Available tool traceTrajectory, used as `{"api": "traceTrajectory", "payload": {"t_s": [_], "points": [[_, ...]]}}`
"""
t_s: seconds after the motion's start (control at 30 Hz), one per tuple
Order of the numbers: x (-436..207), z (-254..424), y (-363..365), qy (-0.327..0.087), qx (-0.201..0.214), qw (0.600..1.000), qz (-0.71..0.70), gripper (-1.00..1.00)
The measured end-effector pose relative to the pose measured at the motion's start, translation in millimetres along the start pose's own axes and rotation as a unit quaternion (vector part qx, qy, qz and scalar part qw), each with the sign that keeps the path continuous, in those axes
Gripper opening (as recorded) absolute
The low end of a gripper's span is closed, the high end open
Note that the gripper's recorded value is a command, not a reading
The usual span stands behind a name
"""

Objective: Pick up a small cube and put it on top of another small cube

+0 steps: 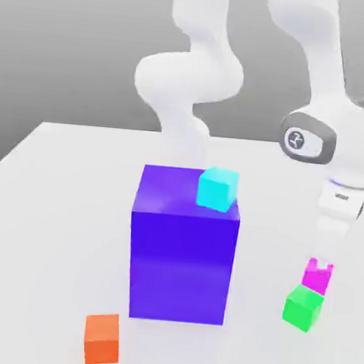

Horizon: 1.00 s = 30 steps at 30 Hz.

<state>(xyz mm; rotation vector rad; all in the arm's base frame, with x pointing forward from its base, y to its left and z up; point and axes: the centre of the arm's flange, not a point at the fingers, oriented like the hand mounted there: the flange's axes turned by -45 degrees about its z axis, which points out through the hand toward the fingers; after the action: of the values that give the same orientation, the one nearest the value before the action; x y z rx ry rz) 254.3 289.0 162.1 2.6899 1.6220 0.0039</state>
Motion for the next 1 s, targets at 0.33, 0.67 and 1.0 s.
{"api": "traceTrajectory", "payload": {"t_s": [0.33, 0.67, 1.0], "points": [[-2.4, 37.2, -1.4, -0.001, 0.001, 1.0, 0.0, -1.0], [-1.1, -41.7, 32.5, -0.001, -0.001, 0.999, 0.035, -1.0], [-3.3, -31.3, 105.3, -0.001, 0.001, 0.995, 0.104, -1.0]]}}
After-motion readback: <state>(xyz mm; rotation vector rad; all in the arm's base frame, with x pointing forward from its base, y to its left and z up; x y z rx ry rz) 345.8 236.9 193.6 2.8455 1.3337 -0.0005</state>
